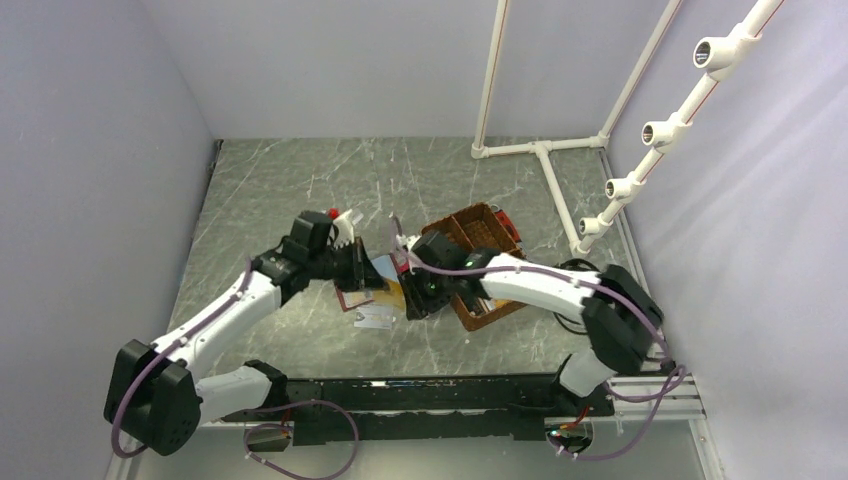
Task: Put the credit cards into the card holder
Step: Pick up the credit card from the center of the board, then insert the credit card into the card holder.
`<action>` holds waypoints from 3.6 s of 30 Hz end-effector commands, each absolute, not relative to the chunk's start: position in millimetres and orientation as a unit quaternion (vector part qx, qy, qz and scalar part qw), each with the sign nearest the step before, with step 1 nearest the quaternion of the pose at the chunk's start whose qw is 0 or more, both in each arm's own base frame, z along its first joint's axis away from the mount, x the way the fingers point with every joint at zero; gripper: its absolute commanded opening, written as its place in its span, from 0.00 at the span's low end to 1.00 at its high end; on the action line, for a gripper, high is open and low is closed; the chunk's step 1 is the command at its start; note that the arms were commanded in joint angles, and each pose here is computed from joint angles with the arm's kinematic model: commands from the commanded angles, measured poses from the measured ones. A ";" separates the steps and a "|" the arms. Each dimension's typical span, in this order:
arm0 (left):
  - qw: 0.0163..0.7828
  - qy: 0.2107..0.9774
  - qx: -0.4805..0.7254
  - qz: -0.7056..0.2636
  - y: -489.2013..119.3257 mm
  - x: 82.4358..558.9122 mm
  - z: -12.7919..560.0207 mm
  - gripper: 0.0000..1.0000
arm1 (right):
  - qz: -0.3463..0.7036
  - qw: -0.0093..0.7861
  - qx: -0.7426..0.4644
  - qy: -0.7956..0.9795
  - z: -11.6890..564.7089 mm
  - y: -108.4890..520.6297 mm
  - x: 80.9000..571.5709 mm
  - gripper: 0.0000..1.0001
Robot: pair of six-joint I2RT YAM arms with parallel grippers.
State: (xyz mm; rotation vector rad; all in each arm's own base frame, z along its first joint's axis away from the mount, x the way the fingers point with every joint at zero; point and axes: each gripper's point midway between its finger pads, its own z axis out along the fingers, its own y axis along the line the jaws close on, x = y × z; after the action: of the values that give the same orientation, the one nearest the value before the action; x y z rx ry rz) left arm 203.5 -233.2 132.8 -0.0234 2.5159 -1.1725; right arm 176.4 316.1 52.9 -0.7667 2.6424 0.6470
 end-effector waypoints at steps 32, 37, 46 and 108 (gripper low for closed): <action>0.183 0.844 0.199 -0.464 -224.6 180.8 217.9 0.42 | 0.537 0.163 -0.310 0.767 185.9 341.0 167.0 0.00; 0.207 0.911 -0.047 -0.353 -138.5 238.5 175.7 0.79 | 0.415 0.185 -0.234 0.859 135.3 340.8 222.7 0.00; 0.185 0.904 -0.137 -0.361 -122.5 281.2 122.3 0.44 | 0.369 0.132 -0.201 0.898 96.6 376.5 271.2 0.00; 0.081 0.970 -0.165 -0.161 -112.7 270.0 -2.7 0.30 | 0.433 0.018 -0.204 0.878 48.7 375.9 267.1 0.00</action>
State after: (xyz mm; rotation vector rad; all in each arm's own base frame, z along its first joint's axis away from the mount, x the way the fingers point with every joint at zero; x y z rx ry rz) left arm 275.0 -122.0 16.7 -0.5275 2.8860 -0.6076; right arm 261.9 369.3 47.6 -0.6218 2.7562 1.3051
